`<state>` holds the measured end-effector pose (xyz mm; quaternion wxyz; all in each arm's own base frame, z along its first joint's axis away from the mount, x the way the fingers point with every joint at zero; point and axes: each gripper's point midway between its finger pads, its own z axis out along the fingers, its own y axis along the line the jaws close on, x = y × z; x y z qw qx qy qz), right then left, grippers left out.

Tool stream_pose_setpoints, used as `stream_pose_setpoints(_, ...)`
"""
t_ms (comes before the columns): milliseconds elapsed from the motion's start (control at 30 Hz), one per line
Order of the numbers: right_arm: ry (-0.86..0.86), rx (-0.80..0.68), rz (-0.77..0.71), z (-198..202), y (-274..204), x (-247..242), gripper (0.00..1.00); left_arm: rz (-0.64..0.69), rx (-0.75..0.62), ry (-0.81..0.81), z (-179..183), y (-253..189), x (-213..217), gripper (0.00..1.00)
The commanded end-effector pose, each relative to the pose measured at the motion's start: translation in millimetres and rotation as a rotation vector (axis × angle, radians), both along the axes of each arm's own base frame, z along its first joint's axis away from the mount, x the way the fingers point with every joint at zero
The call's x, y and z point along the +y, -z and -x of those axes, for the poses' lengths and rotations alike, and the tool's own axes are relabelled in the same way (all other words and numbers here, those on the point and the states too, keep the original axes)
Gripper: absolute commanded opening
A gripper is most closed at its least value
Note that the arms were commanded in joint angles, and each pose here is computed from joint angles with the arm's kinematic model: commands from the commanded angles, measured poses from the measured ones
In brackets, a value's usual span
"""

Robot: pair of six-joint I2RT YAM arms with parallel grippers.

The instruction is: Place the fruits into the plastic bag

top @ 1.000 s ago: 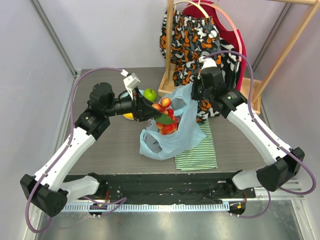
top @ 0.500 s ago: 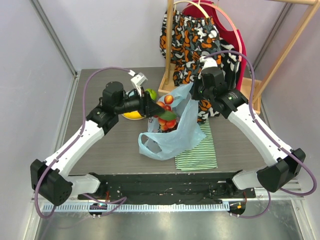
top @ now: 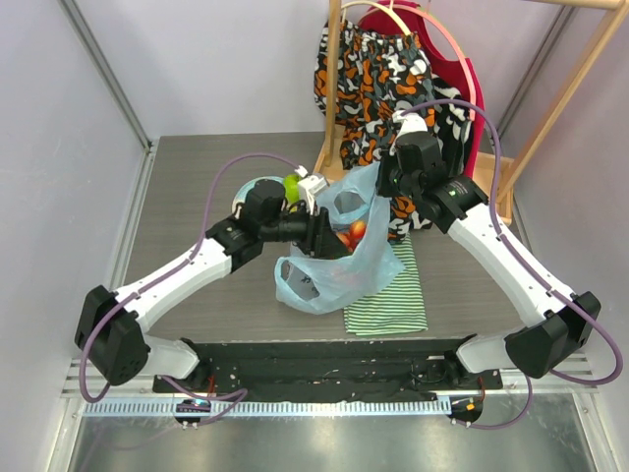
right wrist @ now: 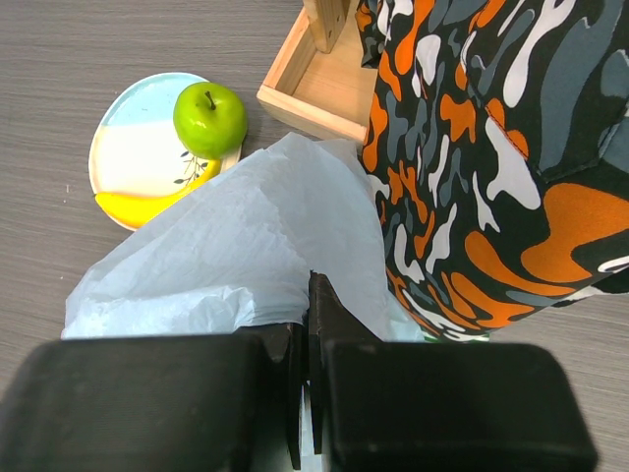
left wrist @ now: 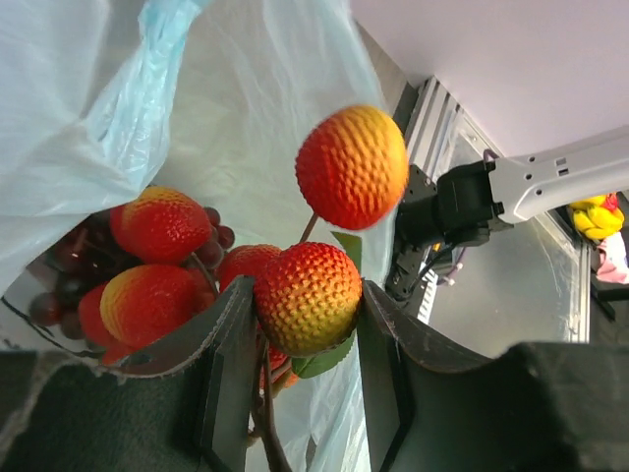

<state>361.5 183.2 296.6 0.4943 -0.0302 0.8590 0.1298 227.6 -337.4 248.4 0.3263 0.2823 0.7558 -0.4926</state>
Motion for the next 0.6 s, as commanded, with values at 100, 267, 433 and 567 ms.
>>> stream_pose_setpoints(100, 0.008, -0.063, -0.028, 1, -21, -4, 0.01, -0.014, -0.045, -0.096, -29, -5, -15, 0.0)
stream_pose_setpoints(267, 0.015, -0.077, -0.016, 1, -24, -7, 0.01, -0.099, -0.054, -0.26, -65, 6, -5, 0.0)
stream_pose_setpoints(433, 0.028, -0.08, 0.007, 0, -22, -11, 0.01, -0.107, -0.001, -0.275, -73, 26, -16, 0.0)
stream_pose_setpoints(567, 0.025, -0.068, 0.011, -2, -17, -10, 0.01, -0.138, 0.002, -0.21, -55, 41, -37, 0.0)
